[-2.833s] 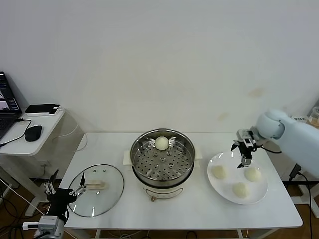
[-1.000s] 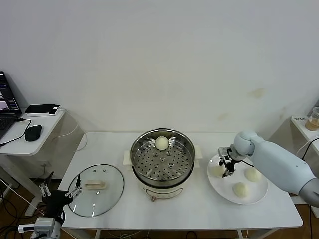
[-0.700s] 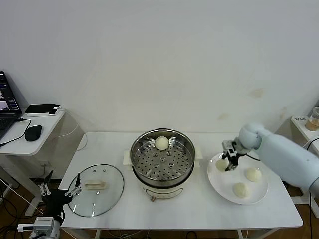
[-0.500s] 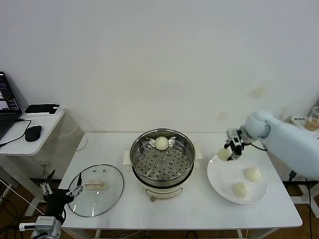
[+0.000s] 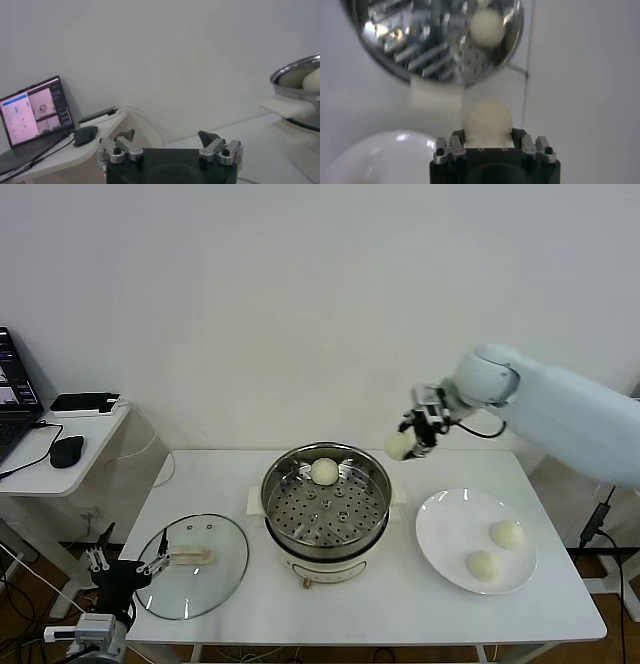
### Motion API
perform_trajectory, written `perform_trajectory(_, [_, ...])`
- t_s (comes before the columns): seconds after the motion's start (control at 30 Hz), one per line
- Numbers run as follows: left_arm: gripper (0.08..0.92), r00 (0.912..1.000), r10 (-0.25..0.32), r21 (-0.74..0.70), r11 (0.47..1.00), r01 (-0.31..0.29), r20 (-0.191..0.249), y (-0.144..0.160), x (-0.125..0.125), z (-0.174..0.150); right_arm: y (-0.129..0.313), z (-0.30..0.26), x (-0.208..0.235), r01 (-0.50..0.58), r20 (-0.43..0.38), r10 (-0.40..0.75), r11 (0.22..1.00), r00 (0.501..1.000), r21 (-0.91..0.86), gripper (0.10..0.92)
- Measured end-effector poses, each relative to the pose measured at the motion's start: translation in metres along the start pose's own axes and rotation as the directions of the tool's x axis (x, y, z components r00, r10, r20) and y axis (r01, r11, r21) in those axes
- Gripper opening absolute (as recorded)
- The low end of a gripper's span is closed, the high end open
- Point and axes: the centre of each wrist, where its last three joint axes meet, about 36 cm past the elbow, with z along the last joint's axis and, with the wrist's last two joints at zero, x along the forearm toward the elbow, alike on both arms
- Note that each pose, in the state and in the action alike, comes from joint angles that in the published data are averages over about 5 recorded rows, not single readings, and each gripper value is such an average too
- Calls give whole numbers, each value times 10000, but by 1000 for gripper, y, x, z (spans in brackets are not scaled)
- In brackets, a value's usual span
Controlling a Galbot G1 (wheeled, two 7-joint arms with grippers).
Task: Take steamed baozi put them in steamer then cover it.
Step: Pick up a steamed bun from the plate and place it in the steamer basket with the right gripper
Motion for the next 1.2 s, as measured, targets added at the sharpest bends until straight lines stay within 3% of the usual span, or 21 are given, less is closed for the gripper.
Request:
perform_trajectory(0.23, [823, 9999, -111, -31, 9999, 111, -5, 3, 0, 0, -4, -74, -37, 307, 485, -307, 9995, 9984, -4, 585])
perform_trajectory(0.47, [823, 9997, -256, -80, 9996, 257, 56, 7, 0, -2, 6, -129, -81, 889, 391, -882, 9959, 9953, -172, 585])
perform_trajectory(1.0, [823, 9993, -351, -40, 9994, 351, 107, 8, 0, -3, 30, -179, -140, 1727, -130, -1738, 9830, 9847, -616, 586])
perform_trajectory(1.2, [823, 9993, -355, -31, 9994, 355, 107, 8, -1, -2, 30, -183, -141, 1807, -185, -1822, 9815, 9831, -637, 702])
